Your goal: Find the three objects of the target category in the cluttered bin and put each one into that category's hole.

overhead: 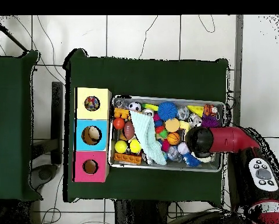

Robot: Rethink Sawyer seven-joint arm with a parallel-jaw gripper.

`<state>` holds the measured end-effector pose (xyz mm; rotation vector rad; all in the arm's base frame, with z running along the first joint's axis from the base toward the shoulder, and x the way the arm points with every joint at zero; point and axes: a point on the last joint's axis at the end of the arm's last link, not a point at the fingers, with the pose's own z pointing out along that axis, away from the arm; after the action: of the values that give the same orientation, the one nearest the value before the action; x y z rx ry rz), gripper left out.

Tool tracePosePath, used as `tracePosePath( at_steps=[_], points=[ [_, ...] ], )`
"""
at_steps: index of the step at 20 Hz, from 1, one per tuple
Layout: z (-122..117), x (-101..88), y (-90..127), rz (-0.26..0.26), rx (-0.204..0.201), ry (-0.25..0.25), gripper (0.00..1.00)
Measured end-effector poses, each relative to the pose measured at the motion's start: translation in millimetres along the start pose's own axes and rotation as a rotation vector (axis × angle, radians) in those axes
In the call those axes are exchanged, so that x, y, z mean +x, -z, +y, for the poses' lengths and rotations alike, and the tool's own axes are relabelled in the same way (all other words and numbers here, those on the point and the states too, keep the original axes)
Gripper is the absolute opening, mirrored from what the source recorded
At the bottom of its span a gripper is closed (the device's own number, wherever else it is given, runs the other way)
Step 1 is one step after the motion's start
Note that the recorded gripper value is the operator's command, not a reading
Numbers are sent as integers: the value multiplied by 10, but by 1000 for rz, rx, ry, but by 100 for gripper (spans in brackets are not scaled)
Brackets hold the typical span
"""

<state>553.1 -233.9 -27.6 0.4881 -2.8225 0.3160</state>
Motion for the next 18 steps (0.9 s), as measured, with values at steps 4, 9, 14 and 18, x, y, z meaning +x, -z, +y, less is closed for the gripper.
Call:
tracePosePath(
  at_steps=[4,9,14,18],
  points=[
    [11,18,-11,2,-2,0,0],
    [65,46,-5,-1,-6,7,0],
    [73,-18,270,-21,-7,-15,0],
    [158,-96,610,-19,-44,-55,0]
  ],
)
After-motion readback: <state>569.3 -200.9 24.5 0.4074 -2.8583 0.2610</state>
